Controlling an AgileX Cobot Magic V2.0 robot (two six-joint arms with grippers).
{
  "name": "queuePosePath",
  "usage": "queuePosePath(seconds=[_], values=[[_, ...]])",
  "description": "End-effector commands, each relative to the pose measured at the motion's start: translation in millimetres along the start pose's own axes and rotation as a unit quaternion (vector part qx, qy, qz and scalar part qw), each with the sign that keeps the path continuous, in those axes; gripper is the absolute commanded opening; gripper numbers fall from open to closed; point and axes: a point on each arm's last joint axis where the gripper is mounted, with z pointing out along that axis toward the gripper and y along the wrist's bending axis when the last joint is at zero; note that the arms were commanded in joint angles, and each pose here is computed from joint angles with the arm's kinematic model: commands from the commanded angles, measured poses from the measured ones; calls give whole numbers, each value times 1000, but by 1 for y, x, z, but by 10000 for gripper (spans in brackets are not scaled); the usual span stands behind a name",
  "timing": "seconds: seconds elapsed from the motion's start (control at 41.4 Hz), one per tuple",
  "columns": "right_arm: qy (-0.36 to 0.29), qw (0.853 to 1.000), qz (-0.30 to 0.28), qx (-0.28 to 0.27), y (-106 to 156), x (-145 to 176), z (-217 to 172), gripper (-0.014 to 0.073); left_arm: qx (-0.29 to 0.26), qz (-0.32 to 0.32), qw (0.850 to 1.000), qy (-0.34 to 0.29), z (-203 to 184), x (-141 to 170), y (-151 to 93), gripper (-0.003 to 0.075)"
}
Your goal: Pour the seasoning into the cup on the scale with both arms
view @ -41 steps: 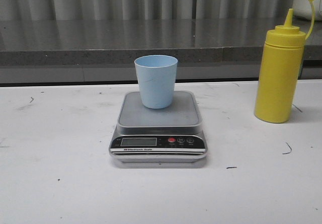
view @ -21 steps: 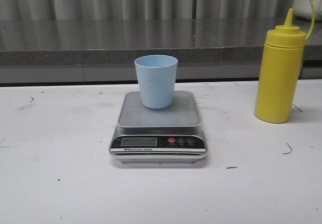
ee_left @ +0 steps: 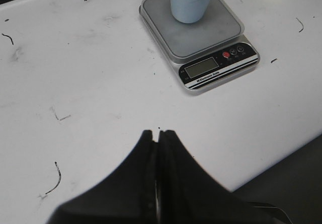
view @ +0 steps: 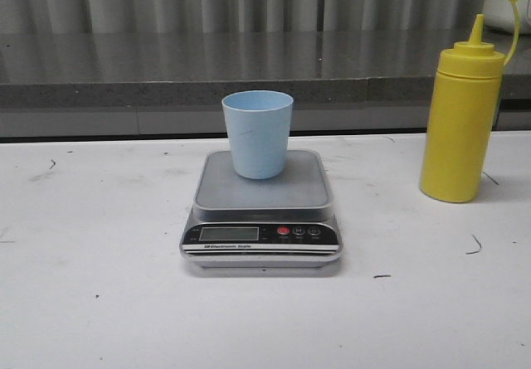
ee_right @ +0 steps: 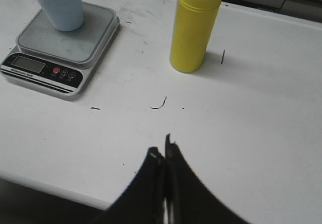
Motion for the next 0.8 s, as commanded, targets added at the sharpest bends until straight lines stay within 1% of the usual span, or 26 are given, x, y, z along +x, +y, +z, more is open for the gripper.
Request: queuePosePath(seconds=[0.0,0.218,0.338,0.387,0.435,0.556,0.701,0.774], values=[[-43,999,-4,-1,0,-12,-6,-68,6,-1,999,-49,-7,-12,-1,-20],[-42,999,-4,-1,0,-12,-6,-69,10,1,998,-56,-10,-11,-2,-20],[-41,999,-4,0,0,-12,-6,-69,5,-17,997,-74,-14,-5,1,-20],[-41,999,-4,0,0,-12,-6,-69,-8,-32,996,-88,-15,-1,5,-20],[-41,999,-4,0,0,-12,-6,-69,-35,-43,992,-114,-19,4,12,-20],[-41,999,-4,0,0,-12,-6,-69,-96,-73,972,-202,-27,20,24,-20],[-41,999,-4,0,0,-12,-6,-69,-155,-85,937,-302,-24,50,31,-20],[-41,999,-4,0,0,-12,-6,-69,-174,-89,923,-332,-21,67,32,-20]])
